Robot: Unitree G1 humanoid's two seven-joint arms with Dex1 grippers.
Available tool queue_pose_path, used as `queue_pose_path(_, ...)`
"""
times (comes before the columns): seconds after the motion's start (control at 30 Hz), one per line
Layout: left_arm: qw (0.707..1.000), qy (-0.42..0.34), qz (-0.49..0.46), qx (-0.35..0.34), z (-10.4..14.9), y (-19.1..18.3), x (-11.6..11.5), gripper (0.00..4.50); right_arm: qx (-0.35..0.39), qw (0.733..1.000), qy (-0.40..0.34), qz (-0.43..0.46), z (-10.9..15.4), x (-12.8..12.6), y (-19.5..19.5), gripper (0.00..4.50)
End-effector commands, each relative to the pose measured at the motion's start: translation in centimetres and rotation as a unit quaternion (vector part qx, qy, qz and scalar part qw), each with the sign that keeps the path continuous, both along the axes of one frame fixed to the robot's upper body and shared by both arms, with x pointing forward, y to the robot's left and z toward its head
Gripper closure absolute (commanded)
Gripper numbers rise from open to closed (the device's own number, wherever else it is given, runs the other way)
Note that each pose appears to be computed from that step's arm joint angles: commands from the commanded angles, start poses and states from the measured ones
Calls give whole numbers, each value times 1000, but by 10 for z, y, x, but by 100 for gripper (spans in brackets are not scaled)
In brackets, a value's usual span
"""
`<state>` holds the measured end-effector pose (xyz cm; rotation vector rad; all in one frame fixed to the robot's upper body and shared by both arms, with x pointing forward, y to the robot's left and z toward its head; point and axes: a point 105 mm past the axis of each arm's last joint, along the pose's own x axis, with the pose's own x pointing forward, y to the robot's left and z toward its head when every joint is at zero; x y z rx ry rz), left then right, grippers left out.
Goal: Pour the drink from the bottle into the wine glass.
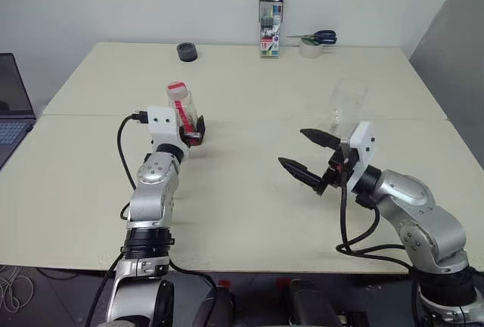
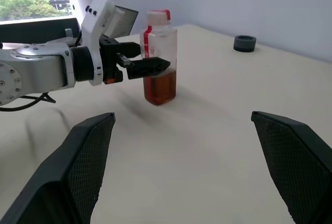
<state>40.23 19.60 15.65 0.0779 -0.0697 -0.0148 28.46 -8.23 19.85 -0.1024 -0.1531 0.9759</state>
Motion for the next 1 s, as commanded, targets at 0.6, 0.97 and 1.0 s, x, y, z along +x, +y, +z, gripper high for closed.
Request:
queue_pose_path(0.6, 998, -48, 21, 19, 38, 0, 20, 2, 2, 996, -31, 85, 36, -5, 15, 0)
queue_pose_path(0.97, 999, -48, 12, 20, 39, -4, 21, 2, 4, 997, -28, 79, 35, -3, 12, 0)
queue_pose_path(1.0, 999, -48, 11, 20, 39, -4, 22, 2, 4, 997, -27, 78, 35, -3, 12, 0)
